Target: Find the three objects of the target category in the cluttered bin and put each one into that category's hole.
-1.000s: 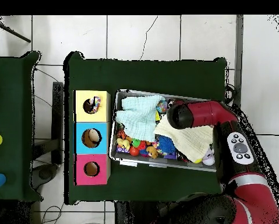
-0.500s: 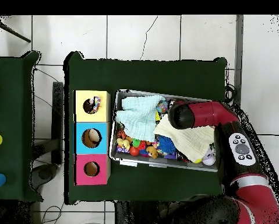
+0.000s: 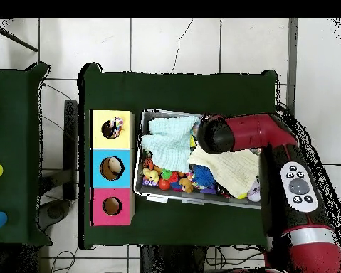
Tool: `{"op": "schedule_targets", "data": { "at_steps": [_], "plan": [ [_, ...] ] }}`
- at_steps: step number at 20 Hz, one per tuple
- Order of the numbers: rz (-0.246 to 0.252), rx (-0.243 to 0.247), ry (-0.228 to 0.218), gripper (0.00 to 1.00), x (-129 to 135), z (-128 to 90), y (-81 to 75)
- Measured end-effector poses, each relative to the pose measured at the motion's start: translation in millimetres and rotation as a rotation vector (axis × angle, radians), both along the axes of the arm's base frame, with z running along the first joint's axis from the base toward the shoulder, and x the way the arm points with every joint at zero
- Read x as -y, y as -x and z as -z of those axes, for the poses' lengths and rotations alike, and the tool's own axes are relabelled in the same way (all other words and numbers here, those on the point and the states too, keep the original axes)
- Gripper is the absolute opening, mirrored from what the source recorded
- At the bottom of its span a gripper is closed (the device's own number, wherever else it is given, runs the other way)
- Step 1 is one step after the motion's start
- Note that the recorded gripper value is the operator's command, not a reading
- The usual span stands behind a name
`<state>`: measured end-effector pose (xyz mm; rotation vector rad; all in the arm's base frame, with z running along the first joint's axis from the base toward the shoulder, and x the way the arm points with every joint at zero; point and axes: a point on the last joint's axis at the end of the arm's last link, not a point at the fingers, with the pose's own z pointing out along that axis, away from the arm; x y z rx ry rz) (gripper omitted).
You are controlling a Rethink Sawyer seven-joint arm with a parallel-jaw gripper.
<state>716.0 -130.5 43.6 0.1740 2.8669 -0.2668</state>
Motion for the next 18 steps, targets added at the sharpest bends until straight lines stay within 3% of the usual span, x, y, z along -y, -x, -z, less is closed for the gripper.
{"op": "schedule_targets", "data": {
  "at_steps": [2, 4, 6, 14, 18],
  "plan": [
    [0.001, 0.019, 0.015, 0.0, -6.8, -30.2, -11.1],
    [0.002, 0.035, 0.021, 0.0, -10.2, -46.1, -16.9],
    [0.003, 0.075, 0.029, 0.0, -16.1, -77.0, -28.3],
    [0.023, 0.145, 0.018, 0.0, -28.4, -132.1, -45.3],
    [0.062, 0.154, -0.026, 0.0, -39.0, -158.4, -51.5]
  ]
}}
